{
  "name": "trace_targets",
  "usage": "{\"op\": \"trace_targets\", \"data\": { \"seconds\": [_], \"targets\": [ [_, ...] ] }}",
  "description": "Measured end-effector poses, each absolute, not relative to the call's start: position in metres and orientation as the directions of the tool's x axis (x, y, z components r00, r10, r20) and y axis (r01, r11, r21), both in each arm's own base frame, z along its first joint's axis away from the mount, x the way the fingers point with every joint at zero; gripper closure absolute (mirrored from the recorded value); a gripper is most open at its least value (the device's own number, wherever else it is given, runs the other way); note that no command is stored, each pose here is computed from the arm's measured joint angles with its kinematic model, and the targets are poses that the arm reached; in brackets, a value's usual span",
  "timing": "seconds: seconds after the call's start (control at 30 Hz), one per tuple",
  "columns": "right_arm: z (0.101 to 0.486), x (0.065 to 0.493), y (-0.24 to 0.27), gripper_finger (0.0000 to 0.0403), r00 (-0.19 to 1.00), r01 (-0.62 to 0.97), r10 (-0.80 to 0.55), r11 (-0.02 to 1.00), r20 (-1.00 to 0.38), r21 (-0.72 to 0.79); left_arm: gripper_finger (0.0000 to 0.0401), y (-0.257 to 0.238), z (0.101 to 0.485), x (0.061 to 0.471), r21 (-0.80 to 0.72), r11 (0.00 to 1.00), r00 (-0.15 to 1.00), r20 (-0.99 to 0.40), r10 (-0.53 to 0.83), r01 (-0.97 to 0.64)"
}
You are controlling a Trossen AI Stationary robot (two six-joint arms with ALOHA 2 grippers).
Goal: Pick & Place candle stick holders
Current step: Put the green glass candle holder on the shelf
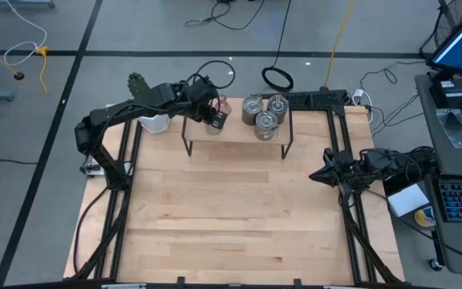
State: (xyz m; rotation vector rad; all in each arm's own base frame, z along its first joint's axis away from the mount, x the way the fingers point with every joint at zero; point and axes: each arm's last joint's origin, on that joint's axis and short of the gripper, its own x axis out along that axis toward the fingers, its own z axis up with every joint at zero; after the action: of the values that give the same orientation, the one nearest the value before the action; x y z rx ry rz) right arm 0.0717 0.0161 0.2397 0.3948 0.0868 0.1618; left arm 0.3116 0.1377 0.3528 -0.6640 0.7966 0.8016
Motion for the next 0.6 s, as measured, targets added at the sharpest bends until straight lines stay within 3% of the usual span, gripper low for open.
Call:
{"op": "trace_targets", "data": {
  "seconds": [0.33, 0.6],
  "targets": [
    [0.2436, 0.0718, 0.0161, 0.0403, 0.985, -0.156, 0.174, 0.907, -0.013, 0.392, 0.0351, 0.1376, 0.353, 0.3114, -0.203, 0.548, 0.449, -0.817, 0.362, -0.811],
    [0.2436, 0.0718, 0.0161, 0.0403, 0.985, -0.155, 0.174, 0.907, -0.012, 0.392, 0.0271, 0.1359, 0.3533, 0.3117, -0.201, 0.555, 0.45, -0.818, 0.359, -0.807]
  ]
}}
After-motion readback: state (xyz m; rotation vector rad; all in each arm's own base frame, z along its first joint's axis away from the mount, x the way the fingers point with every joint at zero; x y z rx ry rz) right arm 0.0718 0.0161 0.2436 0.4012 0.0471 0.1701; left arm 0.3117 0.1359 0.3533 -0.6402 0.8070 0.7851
